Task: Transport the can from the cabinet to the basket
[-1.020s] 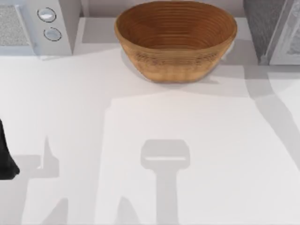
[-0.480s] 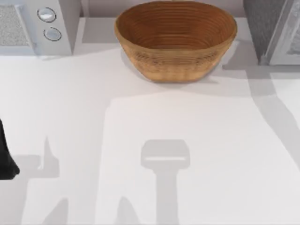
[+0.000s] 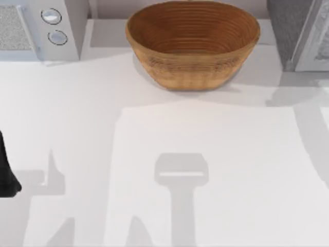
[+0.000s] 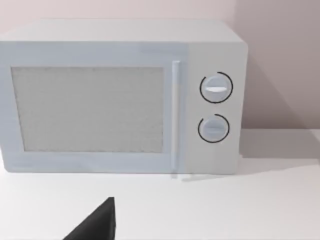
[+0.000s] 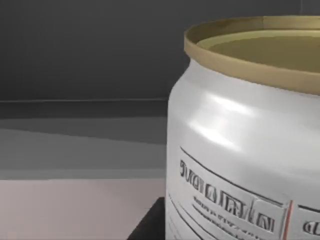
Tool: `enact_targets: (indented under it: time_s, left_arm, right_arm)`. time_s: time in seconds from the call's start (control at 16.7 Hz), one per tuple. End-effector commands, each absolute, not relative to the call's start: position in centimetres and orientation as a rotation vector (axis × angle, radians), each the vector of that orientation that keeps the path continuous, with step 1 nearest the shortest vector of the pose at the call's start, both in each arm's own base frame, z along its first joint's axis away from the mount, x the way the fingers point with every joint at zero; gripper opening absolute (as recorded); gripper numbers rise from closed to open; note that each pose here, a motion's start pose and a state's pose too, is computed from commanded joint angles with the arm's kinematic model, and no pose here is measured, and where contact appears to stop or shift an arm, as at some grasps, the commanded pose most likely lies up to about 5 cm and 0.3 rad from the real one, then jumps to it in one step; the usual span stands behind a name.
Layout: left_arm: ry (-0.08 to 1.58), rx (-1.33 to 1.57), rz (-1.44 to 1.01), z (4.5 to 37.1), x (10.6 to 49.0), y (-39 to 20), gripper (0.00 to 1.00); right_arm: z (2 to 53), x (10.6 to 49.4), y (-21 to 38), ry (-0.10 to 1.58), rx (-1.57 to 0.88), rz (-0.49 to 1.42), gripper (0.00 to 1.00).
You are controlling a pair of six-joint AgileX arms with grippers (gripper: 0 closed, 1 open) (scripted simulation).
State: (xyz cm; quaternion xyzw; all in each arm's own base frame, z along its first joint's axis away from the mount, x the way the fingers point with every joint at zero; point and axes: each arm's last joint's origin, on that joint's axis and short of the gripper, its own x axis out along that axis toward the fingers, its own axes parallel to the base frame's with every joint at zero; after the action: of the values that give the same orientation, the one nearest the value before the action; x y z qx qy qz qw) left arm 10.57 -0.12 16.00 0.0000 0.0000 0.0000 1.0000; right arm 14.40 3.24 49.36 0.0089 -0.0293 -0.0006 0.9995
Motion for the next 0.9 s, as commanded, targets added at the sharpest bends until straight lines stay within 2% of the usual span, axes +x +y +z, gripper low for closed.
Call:
enact_targets:
  time_s: [0.36, 0.54, 0.72, 0.9]
  left_arm:
    - [0.000, 0.000, 0.000, 16.0, 10.6, -0.1, 1.00]
    - [0.000, 0.000, 0.000, 16.0, 10.6, -0.1, 1.00]
    - [0.000, 0.000, 0.000, 16.0, 10.6, -0.1, 1.00]
    - [0.000, 0.000, 0.000, 16.0, 10.6, -0.1, 1.00]
  right_arm:
    - [32.0, 12.9, 1.4, 0.131, -0.019, -0.004, 0.00]
    - [24.4, 11.6, 0.6, 0.138, -0.013, -0.004, 0.00]
    - [19.3, 10.8, 0.2, 0.081, -0.004, -0.002, 0.00]
    - [16.6, 10.6, -0.1, 0.019, -0.001, -0.001, 0.00]
